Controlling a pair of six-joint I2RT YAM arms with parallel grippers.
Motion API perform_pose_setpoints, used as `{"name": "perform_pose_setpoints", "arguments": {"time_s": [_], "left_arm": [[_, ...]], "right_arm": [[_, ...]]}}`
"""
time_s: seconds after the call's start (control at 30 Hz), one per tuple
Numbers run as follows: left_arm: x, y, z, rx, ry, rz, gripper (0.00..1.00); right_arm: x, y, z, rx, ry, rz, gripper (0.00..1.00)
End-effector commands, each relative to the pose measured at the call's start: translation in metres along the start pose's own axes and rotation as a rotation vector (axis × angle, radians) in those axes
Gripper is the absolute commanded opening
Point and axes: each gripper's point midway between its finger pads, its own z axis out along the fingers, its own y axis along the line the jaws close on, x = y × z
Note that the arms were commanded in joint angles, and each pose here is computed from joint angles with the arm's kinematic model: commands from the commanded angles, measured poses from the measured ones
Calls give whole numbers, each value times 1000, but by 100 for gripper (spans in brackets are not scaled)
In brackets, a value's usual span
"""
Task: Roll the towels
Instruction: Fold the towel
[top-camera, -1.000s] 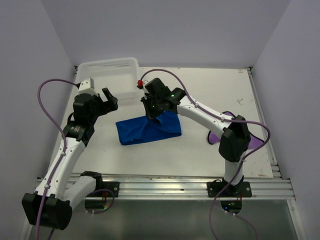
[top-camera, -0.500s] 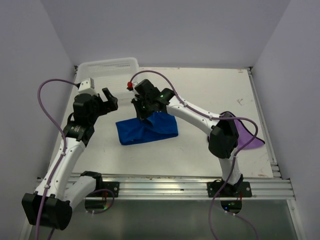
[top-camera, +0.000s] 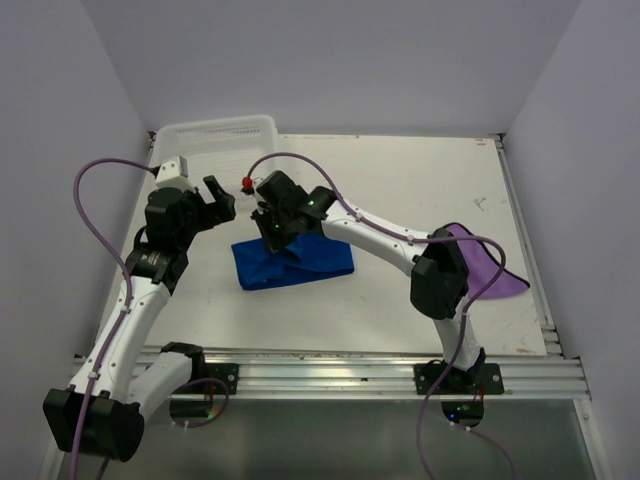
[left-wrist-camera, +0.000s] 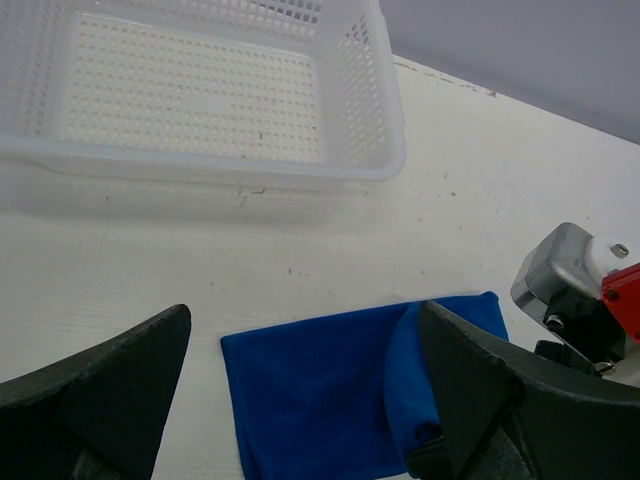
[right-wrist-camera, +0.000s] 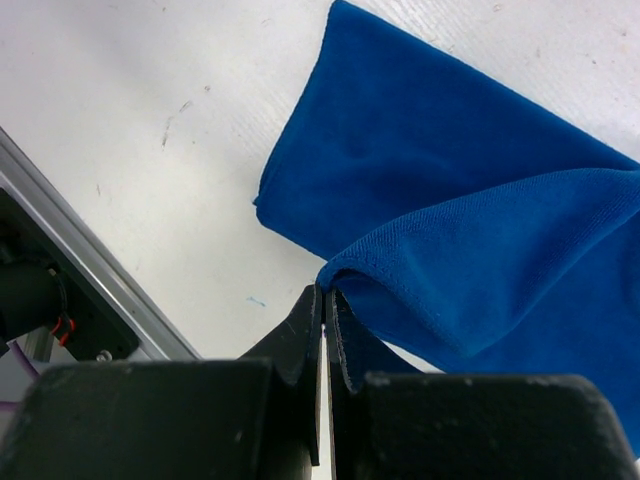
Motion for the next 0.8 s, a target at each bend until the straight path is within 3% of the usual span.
{"name": "perform_pose_setpoints", "arguments": {"time_s": [0.0, 0.77], "left_arm": [[-7, -3, -2, 20, -41, 21, 100], [-10, -4, -6, 22, -53, 17, 100]], "right_arm": [[-9, 18, 5, -61, -30, 8, 0], [16, 41, 74, -165, 30, 110, 0]]}}
